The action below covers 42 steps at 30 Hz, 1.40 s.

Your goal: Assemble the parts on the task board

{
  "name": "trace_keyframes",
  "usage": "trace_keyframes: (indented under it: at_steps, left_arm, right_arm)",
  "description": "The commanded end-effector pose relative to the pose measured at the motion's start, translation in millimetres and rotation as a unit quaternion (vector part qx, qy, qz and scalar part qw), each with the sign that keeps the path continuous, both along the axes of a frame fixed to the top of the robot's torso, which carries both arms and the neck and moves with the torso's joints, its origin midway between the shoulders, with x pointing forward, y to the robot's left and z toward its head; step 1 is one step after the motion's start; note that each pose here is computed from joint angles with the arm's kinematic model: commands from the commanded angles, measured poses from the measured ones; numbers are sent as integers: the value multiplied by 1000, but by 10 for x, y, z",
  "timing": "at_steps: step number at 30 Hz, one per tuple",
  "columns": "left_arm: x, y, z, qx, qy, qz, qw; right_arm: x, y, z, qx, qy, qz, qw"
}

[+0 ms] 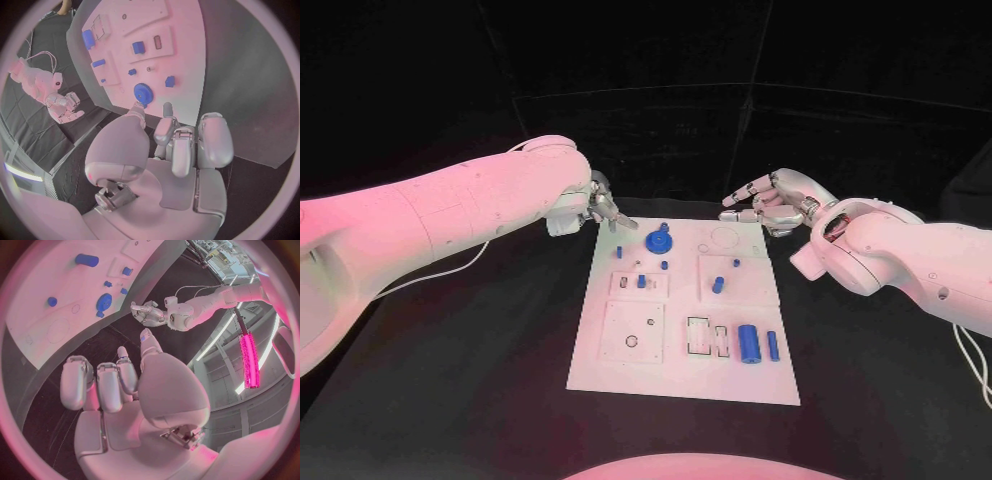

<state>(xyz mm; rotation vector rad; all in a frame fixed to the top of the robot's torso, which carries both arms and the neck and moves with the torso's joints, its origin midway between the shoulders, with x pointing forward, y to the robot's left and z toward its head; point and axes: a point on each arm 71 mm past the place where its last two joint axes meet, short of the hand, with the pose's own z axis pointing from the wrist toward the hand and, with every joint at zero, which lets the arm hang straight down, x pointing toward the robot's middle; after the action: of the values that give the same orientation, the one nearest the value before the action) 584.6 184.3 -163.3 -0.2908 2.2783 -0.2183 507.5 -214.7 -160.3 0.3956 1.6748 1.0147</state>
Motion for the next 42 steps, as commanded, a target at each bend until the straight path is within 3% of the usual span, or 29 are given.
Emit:
trace_keyframes:
  at_steps: [1,10,22,42]
  left_arm:
    - [15,24,-56,34,16,-19,999]
    - [62,68,-182,57,33,-15,998]
    - [57,14,-317,56,46,-21,997]
    - [44,-111,-362,50,49,-36,997]
  right_arm:
    - [4,7,17,3,-4,3,1000]
    - [5,12,17,3,-4,3,1000]
    - [8,35,20,5,-6,5,1000]
    - [11,44,20,5,-7,4,1000]
